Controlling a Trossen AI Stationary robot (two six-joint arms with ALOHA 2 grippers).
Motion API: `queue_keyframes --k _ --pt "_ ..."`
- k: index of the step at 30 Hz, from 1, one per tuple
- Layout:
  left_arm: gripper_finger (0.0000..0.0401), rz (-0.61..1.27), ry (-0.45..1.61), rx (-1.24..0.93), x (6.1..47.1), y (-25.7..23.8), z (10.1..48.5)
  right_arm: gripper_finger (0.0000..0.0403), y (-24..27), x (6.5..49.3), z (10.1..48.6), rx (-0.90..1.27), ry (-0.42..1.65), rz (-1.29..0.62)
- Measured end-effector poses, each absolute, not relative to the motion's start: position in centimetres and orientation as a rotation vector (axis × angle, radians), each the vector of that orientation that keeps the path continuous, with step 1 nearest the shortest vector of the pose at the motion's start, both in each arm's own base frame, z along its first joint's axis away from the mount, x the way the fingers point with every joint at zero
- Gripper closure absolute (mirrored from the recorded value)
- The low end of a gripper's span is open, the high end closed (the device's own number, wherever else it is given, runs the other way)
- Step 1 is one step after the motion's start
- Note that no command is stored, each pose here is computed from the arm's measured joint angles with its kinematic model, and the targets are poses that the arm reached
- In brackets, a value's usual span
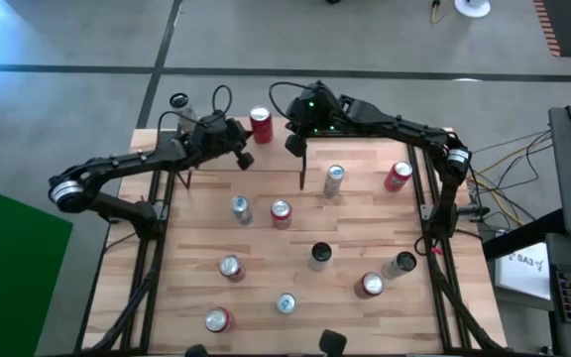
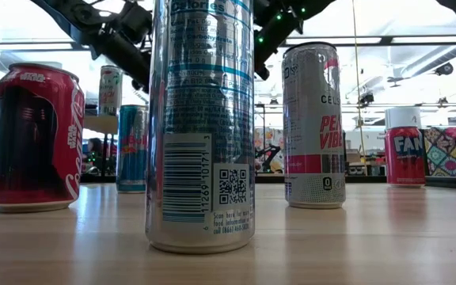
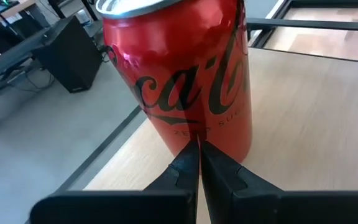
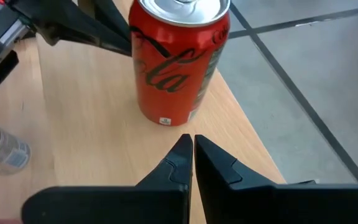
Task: Place canned beverage on shelf
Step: Put the red black soda can on the shelf
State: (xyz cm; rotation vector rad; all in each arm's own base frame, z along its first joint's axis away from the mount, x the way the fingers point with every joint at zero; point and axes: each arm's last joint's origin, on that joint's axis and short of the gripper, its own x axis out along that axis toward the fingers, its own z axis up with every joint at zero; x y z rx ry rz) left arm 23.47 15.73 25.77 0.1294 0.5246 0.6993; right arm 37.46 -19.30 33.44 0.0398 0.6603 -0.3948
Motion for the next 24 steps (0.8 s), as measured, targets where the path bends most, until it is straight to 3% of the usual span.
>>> queue_keyframes --k 13,24 --pt "0.0401 0.653 0.491 0.098 23.8 15.7 25.7 0.0394 -19.6 37.3 35.0 -0.048 0.577 -0.459" --pt "0.0401 0.723 0.442 0.216 22.4 15.8 27.8 0.0394 -19.7 36.5 35.8 -0.083 0.574 -0.478"
